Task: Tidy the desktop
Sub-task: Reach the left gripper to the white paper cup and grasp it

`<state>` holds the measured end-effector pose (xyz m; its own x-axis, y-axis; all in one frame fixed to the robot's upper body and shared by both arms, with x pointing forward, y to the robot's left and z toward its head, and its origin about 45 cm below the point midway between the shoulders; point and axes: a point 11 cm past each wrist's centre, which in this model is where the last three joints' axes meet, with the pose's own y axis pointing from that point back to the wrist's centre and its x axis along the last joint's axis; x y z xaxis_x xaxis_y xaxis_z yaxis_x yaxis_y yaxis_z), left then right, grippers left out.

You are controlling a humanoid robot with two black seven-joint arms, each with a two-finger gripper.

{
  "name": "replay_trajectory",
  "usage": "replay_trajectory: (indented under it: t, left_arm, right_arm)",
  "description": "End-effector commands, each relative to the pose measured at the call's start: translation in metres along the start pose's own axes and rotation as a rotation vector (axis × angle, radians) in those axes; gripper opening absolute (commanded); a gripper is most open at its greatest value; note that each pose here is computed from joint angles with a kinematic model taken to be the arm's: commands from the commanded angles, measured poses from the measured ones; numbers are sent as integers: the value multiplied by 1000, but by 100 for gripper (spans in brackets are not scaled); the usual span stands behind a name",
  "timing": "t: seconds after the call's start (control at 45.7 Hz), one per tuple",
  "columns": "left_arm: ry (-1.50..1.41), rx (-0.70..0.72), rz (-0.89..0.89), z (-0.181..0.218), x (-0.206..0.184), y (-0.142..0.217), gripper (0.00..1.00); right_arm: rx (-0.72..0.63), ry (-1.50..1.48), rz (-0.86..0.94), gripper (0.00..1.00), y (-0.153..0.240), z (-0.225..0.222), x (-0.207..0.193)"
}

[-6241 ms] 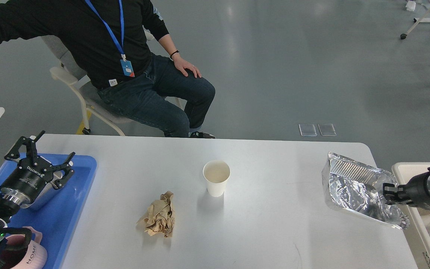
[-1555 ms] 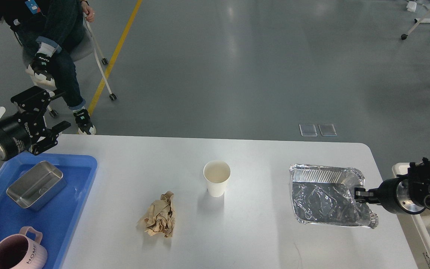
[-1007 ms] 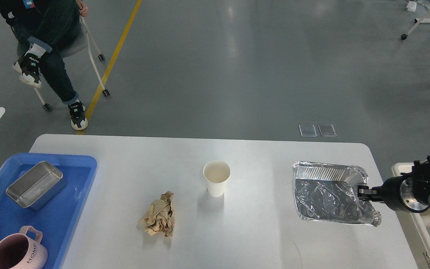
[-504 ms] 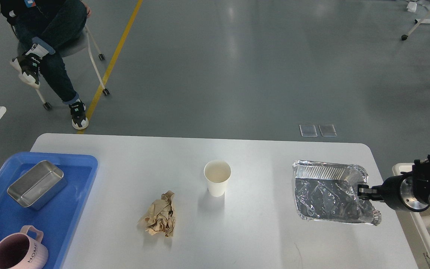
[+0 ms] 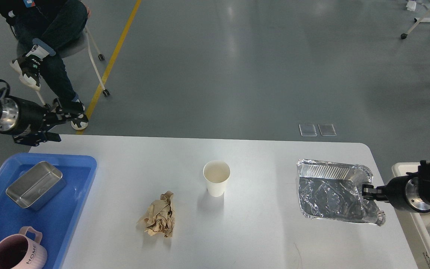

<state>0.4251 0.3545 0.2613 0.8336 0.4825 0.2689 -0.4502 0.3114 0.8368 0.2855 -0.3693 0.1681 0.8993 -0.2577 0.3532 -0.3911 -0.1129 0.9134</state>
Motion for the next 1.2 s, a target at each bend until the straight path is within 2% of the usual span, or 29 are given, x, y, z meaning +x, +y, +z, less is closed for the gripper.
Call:
replay_trajectory:
  t: [0.0,0.219,0.504,0.766,1.182]
  left_arm:
    - [-69,-38,-66,56,-20,-37,98]
    - [-174,-44,-171,119,-69,-86,98]
    - [-295,28,-279,151,-136,-136,98]
    - [-283,32,-293,161,-163,-165,98]
    - [-278,7,-271,155,-184,-184,98]
  right_arm:
    - [-3,-1,-1,0,0,1,-1]
    - [-1,-2,0,0,0,1,-1]
    - [-5,-7,0,0,0,4,-2]
    - [-2,-3,-6,0,-2,2,-4]
    - [0,1,-13,0,-3,0,-5]
